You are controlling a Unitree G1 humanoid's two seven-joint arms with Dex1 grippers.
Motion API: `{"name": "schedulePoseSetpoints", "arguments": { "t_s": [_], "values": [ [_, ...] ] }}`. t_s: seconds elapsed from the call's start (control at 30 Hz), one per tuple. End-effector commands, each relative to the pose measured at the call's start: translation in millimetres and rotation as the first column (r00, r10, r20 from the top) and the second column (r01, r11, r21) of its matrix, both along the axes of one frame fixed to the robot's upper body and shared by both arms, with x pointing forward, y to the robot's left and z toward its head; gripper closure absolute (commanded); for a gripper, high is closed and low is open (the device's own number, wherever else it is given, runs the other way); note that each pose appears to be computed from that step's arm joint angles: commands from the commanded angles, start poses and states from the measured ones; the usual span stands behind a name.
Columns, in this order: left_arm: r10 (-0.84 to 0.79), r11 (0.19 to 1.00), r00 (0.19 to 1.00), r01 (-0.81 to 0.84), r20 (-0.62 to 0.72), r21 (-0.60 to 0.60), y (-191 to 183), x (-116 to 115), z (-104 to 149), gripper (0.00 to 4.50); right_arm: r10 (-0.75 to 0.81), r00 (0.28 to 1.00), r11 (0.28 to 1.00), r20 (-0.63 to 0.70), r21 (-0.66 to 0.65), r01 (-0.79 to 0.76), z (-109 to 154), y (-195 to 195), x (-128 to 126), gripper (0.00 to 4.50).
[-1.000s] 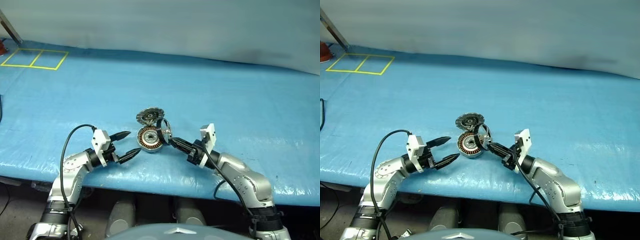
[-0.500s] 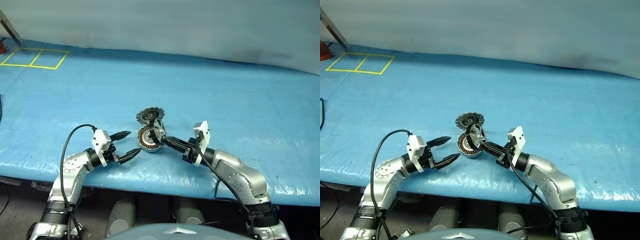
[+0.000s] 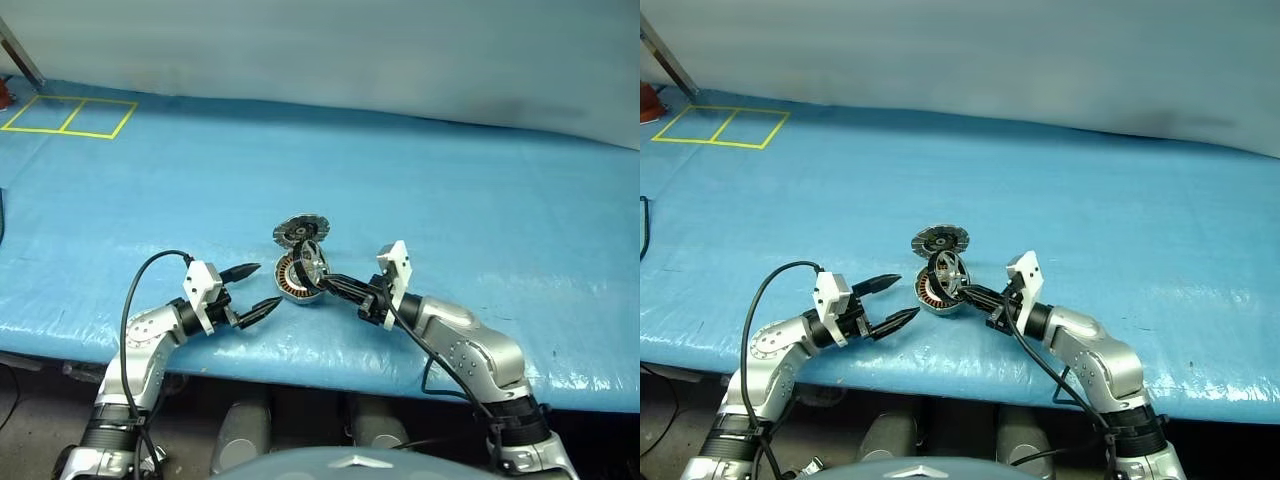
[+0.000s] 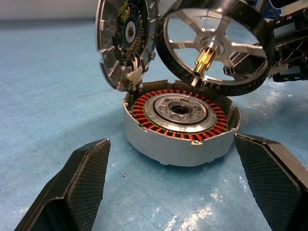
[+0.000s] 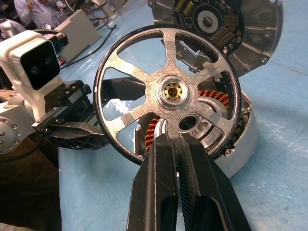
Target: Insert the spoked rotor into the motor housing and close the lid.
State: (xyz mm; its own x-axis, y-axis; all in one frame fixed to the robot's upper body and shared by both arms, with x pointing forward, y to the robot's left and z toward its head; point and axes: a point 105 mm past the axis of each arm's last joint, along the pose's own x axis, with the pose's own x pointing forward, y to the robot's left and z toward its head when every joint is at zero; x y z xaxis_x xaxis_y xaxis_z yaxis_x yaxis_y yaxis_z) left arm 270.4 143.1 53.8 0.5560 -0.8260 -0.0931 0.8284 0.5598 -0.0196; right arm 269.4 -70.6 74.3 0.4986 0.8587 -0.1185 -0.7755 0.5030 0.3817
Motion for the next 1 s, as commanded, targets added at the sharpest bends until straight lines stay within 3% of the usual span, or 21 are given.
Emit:
{"name": "schedulePoseSetpoints", "arguments": {
  "t_s": [0.03, 0.23, 0.47, 1.0],
  "values": [
    [-0.012, 1.000, 0.998, 0.012, 0.066, 0.008, -2, -1, 13, 0.00, 0.001, 0.998, 1.000, 0.061, 0.015, -0.002, 13, 0, 5, 4.47],
    [-0.008, 1.000, 0.998, 0.007, 0.070, 0.012, -1, -1, 12, 0.00, 0.003, 0.997, 1.000, 0.074, 0.015, -0.004, 16, 0, 7, 4.47],
    [-0.003, 1.000, 0.998, 0.002, 0.069, 0.013, -1, -2, 11, 0.00, 0.010, 0.994, 1.000, 0.105, 0.002, -0.011, 19, 1, 5, 2.34],
    [0.000, 1.000, 0.998, -0.001, 0.062, 0.012, 1, -3, 10, 0.00, 0.022, 0.988, 0.994, 0.153, 0.101, -0.037, 40, 7, 5, 2.34]
  ]
}}
